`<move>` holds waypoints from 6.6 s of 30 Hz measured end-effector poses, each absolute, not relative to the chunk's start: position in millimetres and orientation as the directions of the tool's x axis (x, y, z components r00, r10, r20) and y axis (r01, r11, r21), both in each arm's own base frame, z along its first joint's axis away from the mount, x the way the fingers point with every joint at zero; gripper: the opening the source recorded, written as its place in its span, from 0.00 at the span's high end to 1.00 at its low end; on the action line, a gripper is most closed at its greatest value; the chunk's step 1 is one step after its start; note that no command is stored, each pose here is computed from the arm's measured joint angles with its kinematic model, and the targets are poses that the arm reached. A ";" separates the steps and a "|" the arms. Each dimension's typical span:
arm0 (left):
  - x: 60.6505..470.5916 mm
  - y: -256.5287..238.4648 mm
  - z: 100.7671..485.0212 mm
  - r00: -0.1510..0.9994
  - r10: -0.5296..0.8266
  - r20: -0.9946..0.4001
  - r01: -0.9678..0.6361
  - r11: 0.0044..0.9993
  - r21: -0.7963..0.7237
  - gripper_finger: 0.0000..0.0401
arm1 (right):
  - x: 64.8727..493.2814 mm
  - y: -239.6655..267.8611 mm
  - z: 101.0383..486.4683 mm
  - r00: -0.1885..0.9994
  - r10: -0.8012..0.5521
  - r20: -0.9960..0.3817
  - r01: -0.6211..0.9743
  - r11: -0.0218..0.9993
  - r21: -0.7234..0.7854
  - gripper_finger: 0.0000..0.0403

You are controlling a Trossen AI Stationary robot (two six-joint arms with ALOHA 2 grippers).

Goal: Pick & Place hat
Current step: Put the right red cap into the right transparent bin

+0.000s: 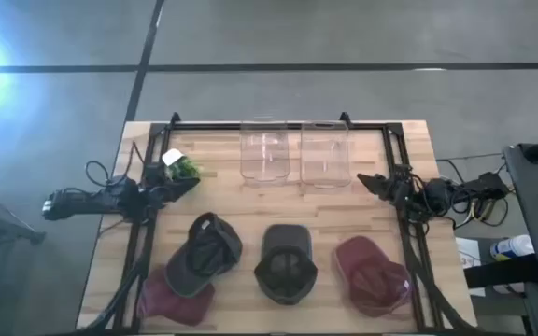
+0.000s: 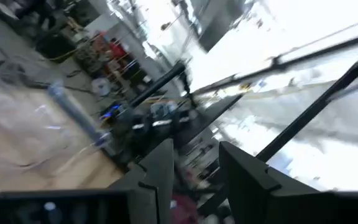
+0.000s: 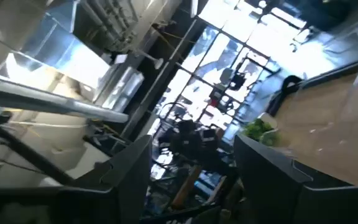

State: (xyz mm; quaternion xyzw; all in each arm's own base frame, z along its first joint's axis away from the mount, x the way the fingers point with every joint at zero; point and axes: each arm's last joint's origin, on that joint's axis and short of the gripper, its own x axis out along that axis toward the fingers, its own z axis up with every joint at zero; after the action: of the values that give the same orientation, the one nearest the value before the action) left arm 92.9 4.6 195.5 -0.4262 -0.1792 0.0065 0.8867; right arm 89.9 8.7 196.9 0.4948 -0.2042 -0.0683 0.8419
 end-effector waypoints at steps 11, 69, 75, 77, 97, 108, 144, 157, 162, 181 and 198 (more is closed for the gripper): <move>82.5 5.0 217.0 0.828 0.180 0.532 0.263 0.712 -0.651 0.70 | 92.2 10.7 193.5 0.932 -0.264 0.249 -0.130 0.397 0.908 0.45; 128.6 1.4 174.8 0.998 0.060 -0.018 -0.049 0.590 -0.806 0.71 | 167.1 52.4 126.1 0.223 0.608 -0.762 0.629 0.507 0.589 0.95; 134.2 -1.1 194.1 0.999 0.038 -0.029 -0.044 0.513 -0.857 0.73 | 191.3 53.9 174.1 0.414 0.536 -0.736 0.532 0.514 0.673 0.97; 138.5 -4.1 212.2 1.000 0.018 -0.014 -0.021 0.519 -0.854 0.76 | 196.4 52.2 196.8 0.498 0.455 -0.738 0.507 0.538 0.674 0.97; 269.1 -87.4 297.7 0.816 0.297 -0.496 -0.532 0.723 -0.442 0.99 | 173.4 25.3 351.7 0.733 -0.632 -0.250 0.613 0.454 0.647 0.97; 329.9 -106.6 291.5 0.813 0.333 -0.478 -0.520 0.784 -0.339 0.99 | 188.0 29.0 345.1 0.734 -0.634 -0.242 0.585 0.409 0.701 0.97; 337.3 -70.2 294.6 0.704 0.471 -0.531 -0.516 0.854 0.074 0.99 | 272.2 33.6 304.7 0.938 -0.065 -0.341 0.347 0.194 0.918 0.97; 316.0 -98.4 317.5 0.783 0.388 -0.487 -0.429 0.903 0.030 0.99 | 268.3 33.8 295.6 0.909 0.008 -0.416 0.406 0.199 0.892 0.97; 315.9 -100.7 323.4 0.803 0.335 -0.494 -0.437 0.893 -0.105 0.99 | 267.4 33.7 293.3 0.899 0.006 -0.438 0.428 0.200 0.881 0.97; 328.8 -104.7 320.7 0.840 0.269 -0.472 -0.475 0.785 -0.397 0.53 | 270.2 24.5 283.7 0.871 -0.063 -0.487 0.487 0.251 0.837 0.97; 365.0 -107.2 270.5 0.784 0.369 -0.499 -0.529 0.819 -0.225 0.50 | 295.6 24.2 271.1 0.903 -0.014 -0.429 0.425 0.158 0.891 0.97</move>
State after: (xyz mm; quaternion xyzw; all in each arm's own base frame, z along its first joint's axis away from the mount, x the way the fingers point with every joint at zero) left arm 365.0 -107.2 270.5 -0.1793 0.2225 0.2420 0.9273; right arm 295.6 24.2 271.1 0.6318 0.1629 -0.1477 0.7433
